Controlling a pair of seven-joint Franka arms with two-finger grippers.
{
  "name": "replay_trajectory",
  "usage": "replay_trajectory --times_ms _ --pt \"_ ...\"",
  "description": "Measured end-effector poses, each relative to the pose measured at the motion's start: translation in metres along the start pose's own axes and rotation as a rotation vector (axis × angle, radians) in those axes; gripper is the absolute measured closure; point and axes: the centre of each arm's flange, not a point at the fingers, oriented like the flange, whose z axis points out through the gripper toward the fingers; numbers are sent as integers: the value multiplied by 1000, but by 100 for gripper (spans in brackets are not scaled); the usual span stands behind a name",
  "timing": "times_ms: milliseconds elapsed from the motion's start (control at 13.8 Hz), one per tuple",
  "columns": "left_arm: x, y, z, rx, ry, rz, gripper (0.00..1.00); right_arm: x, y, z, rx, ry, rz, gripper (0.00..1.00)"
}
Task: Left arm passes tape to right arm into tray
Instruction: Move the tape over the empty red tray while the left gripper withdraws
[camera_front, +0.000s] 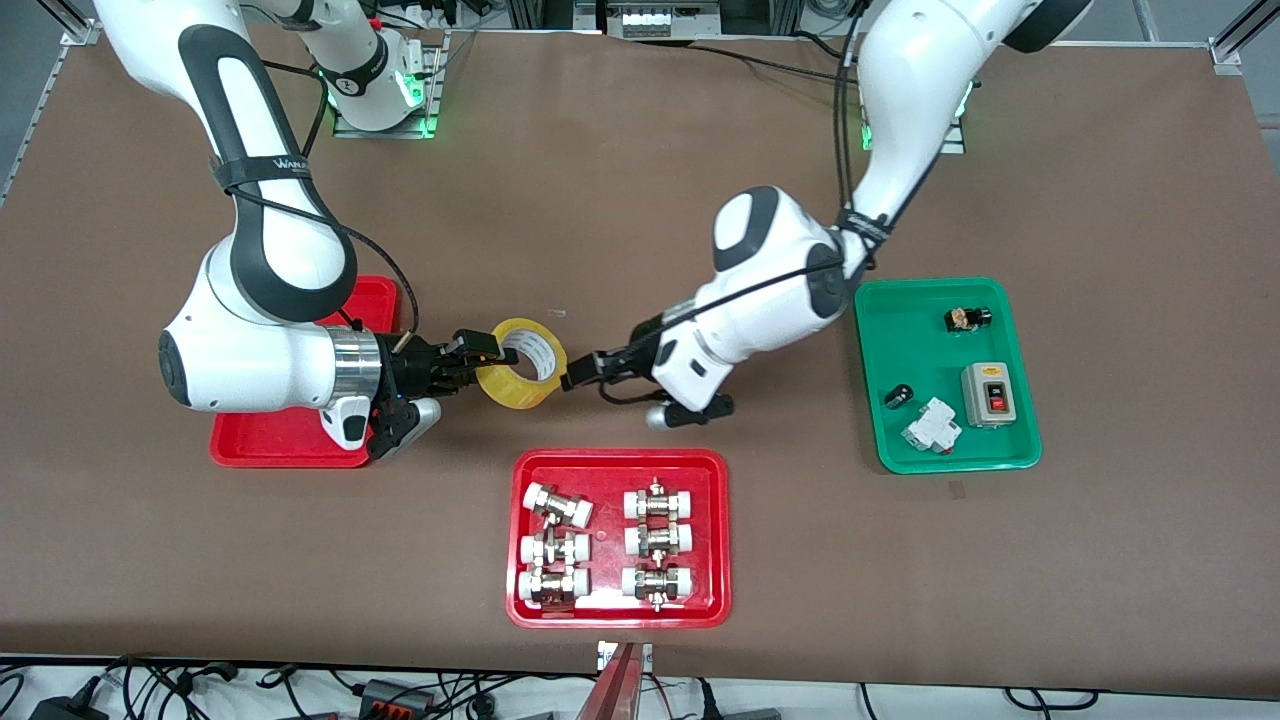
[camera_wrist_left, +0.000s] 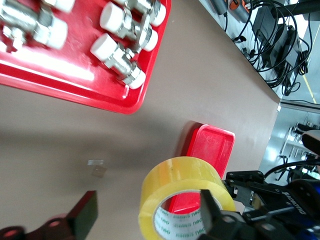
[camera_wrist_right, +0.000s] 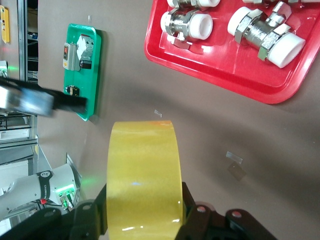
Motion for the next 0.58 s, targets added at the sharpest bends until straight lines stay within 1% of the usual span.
replay_trajectory --times_ms 72,217,434,579 --pt "9 -5 -22 36 -39 38 0 0 0 0 0 0 -1 46" --pt "31 -25 -78 135 -113 178 0 0 3 -1 -2 2 -15 46" --pt "56 -52 -165 273 -133 366 0 -1 30 -18 -15 24 18 46" --pt "55 -65 -209 368 -167 422 0 -9 70 -46 -14 53 72 46"
